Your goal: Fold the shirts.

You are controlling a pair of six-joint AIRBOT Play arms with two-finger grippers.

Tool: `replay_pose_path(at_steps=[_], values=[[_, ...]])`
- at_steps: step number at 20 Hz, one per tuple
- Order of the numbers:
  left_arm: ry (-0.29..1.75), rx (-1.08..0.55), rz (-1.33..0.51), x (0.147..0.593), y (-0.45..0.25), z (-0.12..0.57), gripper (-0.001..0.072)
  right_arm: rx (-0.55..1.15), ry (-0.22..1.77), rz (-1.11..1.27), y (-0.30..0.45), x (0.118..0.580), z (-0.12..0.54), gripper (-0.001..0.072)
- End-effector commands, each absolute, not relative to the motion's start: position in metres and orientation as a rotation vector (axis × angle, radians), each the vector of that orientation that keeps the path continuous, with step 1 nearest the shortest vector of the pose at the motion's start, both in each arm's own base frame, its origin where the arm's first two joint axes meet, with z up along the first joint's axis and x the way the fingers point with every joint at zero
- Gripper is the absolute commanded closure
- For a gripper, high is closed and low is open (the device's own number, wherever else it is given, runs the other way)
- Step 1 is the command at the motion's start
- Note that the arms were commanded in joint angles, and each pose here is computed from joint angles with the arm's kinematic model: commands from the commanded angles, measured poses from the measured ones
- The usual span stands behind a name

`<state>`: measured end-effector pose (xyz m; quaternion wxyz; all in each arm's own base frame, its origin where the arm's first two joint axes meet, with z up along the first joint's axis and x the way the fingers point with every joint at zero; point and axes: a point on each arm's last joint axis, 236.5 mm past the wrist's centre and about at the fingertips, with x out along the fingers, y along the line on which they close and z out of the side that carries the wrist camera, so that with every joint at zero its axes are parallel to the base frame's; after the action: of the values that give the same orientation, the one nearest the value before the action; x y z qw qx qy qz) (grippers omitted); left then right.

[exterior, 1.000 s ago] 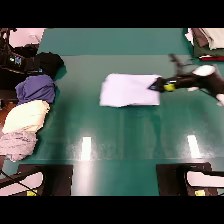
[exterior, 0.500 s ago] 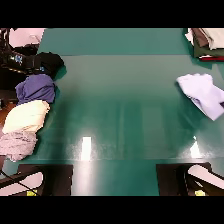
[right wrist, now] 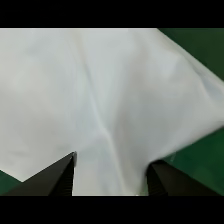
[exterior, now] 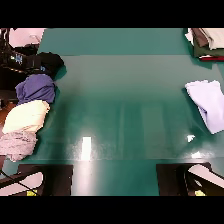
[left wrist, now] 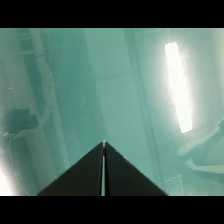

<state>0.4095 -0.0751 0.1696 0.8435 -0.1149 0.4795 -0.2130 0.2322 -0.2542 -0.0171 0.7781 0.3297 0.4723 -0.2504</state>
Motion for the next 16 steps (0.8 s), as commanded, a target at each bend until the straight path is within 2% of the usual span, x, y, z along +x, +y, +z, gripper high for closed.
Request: replay_pose_path(at_steps=[1, 4, 8, 9, 11, 14, 16], values=[[1.013, -0.239, -0.452, 0.409, -0.075, 0.169, 0.0685, 0.547, 1.181, -0.693, -0.274, 0.176, -0.016, 0.0212], [1.010, -0.239, -0.450, 0.410, -0.075, 0.170, 0.0685, 0.544, 1.108, -0.733, -0.275, 0.180, 0.004, 0.0213], [0.956, -0.231, -0.437, 0.421, -0.072, 0.175, 0.0685, 0.683, 0.967, -0.472, -0.203, 0.255, 0.033, 0.0216], [0.960, -0.231, -0.439, 0.420, -0.073, 0.175, 0.0684, 0.686, 0.966, -0.388, -0.178, 0.270, 0.040, 0.0260], [0.955, -0.238, -0.433, 0.422, -0.072, 0.176, 0.0684, 0.628, 0.982, -0.235, -0.128, 0.296, 0.050, 0.0455], [0.944, -0.239, -0.429, 0.424, -0.072, 0.177, 0.0685, 0.496, 1.017, -0.034, -0.057, 0.316, 0.060, 0.0694], [0.930, -0.240, -0.423, 0.427, -0.071, 0.179, 0.0685, 0.434, 1.030, 0.082, -0.016, 0.320, 0.065, 0.0695]])
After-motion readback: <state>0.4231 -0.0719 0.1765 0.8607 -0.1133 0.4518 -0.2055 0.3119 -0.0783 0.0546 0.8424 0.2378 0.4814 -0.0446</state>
